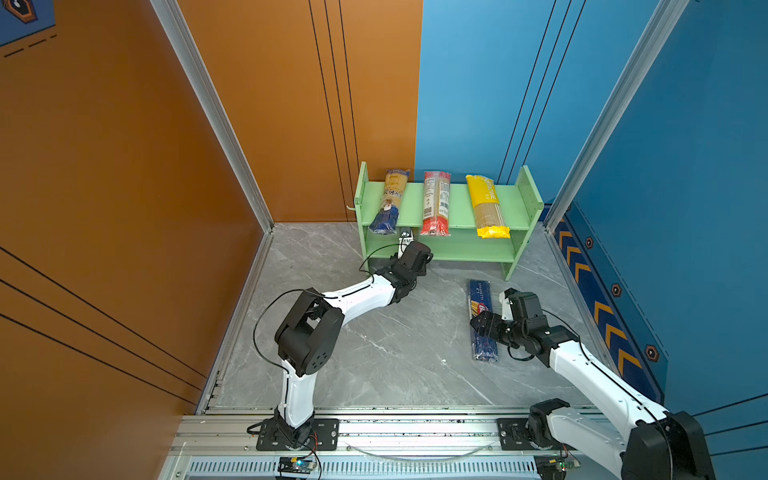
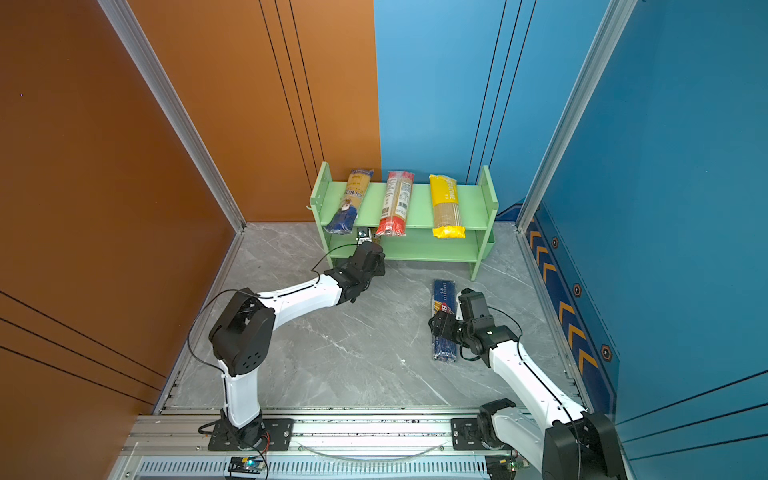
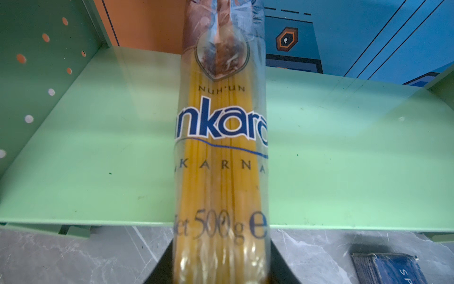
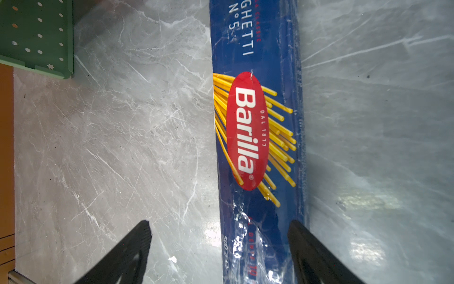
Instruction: Place and organize the pasta boxes and bags onto the shelf
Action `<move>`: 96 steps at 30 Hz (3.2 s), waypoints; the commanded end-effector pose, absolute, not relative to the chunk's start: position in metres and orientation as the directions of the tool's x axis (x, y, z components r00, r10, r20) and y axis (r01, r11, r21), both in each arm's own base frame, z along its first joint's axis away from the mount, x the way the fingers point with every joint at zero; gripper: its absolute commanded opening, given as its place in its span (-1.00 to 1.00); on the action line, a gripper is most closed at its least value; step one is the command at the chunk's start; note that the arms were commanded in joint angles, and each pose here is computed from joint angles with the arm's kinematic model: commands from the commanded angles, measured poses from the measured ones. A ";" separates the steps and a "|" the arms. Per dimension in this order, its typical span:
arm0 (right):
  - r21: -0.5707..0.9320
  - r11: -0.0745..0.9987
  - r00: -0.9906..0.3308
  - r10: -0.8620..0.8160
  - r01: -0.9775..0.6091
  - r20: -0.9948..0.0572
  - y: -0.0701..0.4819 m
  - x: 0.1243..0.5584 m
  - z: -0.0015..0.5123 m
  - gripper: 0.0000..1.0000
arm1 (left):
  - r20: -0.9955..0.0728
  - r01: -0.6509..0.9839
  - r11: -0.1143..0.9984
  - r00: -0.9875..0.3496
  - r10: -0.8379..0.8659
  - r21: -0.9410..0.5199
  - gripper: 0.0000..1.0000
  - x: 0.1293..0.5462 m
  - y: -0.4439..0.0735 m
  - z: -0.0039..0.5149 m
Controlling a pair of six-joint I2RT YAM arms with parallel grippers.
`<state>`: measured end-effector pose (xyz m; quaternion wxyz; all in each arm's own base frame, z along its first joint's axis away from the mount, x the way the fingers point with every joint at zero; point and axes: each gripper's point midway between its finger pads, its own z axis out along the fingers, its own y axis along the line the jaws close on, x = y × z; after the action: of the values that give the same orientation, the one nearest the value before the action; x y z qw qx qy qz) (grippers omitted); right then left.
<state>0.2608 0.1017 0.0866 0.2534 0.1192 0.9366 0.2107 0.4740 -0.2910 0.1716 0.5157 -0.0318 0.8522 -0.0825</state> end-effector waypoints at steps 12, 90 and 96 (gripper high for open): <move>0.435 0.893 -0.856 0.312 0.116 -0.412 0.097 0.253 0.082 0.71 | -0.911 0.029 0.959 -0.321 -0.259 -0.283 -0.24 0.495 -0.292 0.220; 0.444 0.889 -0.858 0.310 0.108 -0.411 0.094 0.248 0.084 0.72 | -0.916 0.077 0.965 -0.341 -0.210 -0.250 0.21 0.483 -0.301 0.212; 0.444 0.889 -0.858 0.309 0.107 -0.411 0.094 0.248 0.085 0.72 | -0.920 0.084 0.968 -0.338 -0.197 -0.238 0.30 0.480 -0.299 0.214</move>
<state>0.2580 0.0961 0.0906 0.2575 0.1167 0.9358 0.2107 0.4811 -0.2985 0.1798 0.5429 -0.0306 0.8333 -0.0993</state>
